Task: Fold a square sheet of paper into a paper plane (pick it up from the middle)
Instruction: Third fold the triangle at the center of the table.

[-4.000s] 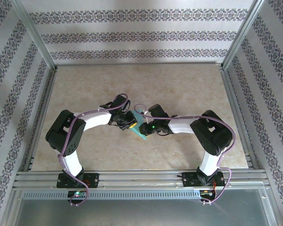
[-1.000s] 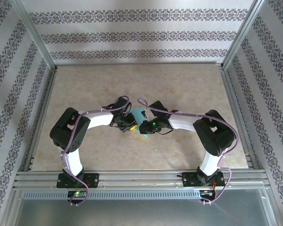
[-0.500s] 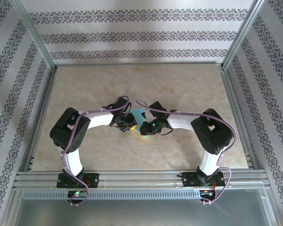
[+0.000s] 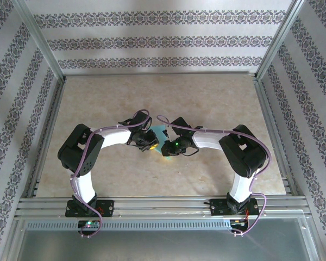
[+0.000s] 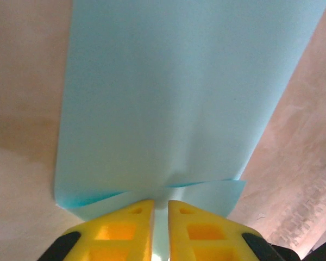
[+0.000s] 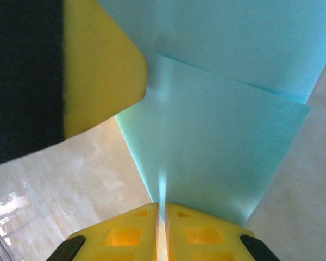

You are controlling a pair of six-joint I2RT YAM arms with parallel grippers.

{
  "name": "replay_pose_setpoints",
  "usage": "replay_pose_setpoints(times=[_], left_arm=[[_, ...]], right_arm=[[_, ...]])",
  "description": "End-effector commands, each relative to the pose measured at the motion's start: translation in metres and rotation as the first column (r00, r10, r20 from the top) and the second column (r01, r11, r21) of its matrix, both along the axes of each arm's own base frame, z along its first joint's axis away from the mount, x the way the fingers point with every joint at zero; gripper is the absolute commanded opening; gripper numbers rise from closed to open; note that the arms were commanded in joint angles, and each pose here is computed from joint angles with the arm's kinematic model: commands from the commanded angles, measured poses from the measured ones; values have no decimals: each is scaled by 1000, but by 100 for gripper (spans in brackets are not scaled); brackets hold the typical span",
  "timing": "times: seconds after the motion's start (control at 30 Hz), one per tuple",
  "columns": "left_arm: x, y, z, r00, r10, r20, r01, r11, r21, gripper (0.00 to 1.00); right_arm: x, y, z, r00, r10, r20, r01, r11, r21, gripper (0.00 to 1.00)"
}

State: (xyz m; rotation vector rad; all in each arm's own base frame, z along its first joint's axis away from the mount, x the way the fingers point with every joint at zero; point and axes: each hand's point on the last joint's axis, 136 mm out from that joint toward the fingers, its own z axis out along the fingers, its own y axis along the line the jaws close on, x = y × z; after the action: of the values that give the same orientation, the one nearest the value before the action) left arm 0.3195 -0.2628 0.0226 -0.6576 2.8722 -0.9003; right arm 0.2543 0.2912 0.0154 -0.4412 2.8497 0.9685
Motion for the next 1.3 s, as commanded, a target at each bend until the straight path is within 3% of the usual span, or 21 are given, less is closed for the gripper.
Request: replay_pose_setpoints(times=[0.0,0.17,0.6,0.9,1.27], left_arm=[[7,-10,29,992,-71,99,73,997,-18,17],[2,-18,41,981,-99,165,108,993,-52,17],[-17,-25,6,989,-102,108,109,992,-64,13],[-21,1,-13,991,-98,88,91,993,81,12],[-17,19,-27,994,-85,67,75,989,129,11]], right_arm=[[-9,-9,-16,999,12,-30,-14,997,-76,13],[-9,-10,-17,999,5,-35,-8,996,-86,13],[-9,-12,-20,998,-12,-54,7,995,-96,12],[-11,-17,-25,998,-21,-67,13,992,-122,12],[-16,-22,-29,996,-26,-80,15,990,-137,12]])
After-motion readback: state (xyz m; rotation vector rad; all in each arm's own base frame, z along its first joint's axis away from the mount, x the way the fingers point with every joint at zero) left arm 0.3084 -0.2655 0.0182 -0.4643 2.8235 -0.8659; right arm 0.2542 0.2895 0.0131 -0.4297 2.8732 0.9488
